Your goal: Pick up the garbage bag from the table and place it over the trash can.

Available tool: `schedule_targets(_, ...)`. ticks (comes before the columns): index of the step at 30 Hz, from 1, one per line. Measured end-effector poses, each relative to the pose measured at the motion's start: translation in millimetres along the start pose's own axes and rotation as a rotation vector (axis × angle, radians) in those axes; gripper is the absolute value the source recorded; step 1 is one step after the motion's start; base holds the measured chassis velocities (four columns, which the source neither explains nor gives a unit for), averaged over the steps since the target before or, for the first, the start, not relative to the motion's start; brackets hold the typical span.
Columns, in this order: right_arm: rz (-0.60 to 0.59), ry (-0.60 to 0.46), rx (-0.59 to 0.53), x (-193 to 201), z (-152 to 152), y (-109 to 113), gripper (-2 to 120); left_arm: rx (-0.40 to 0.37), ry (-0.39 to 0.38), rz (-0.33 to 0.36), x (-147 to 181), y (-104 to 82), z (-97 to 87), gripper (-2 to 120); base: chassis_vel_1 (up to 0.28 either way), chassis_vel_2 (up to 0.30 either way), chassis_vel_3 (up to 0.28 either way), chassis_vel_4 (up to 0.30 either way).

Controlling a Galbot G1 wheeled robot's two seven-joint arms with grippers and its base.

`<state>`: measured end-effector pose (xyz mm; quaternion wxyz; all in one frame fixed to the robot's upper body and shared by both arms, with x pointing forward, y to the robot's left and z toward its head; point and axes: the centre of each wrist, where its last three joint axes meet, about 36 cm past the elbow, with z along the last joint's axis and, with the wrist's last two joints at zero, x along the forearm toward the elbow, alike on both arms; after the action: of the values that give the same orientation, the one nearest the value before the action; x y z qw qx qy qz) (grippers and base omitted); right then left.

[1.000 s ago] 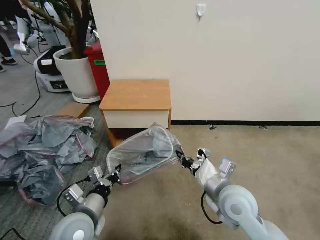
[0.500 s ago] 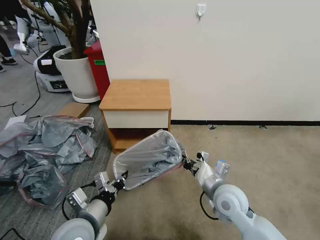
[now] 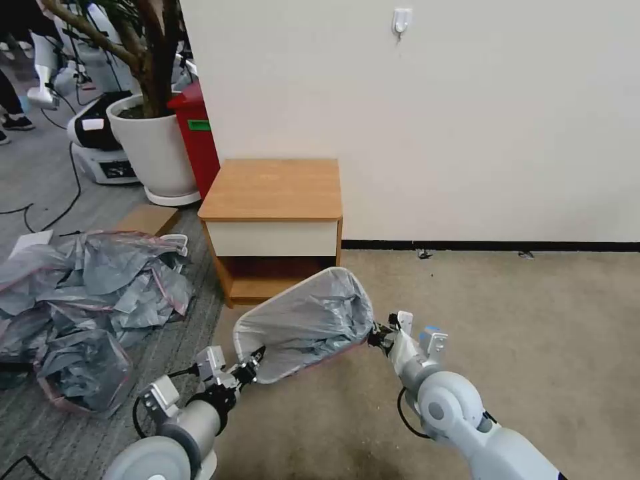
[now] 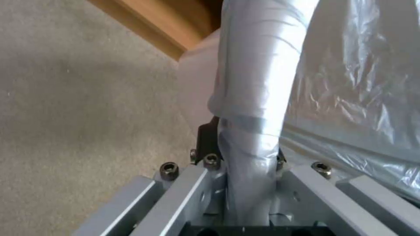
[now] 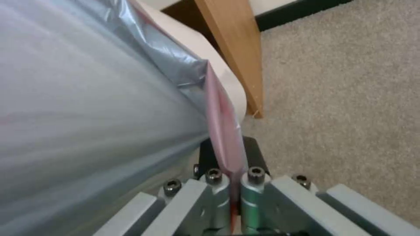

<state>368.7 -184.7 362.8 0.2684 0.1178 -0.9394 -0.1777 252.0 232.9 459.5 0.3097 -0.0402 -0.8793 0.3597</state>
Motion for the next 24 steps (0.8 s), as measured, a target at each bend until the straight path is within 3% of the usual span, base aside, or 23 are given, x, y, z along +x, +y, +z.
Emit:
schedule_targets(21, 0.046, -0.03, 0.127, -9.3, 14.0, -7.9, 0, 0.007, 0.063, -0.002, 6.0, -3.1, 7.9, 4, 0.0, 0.0, 0.0, 0.0)
schedule_targets(24, 0.053, -0.052, 0.13, -4.8, 14.6, -7.4, 11, 0.011, 0.053, -0.016, 2.6, -1.0, 7.2, 4, 0.0, 0.0, 0.0, 0.0)
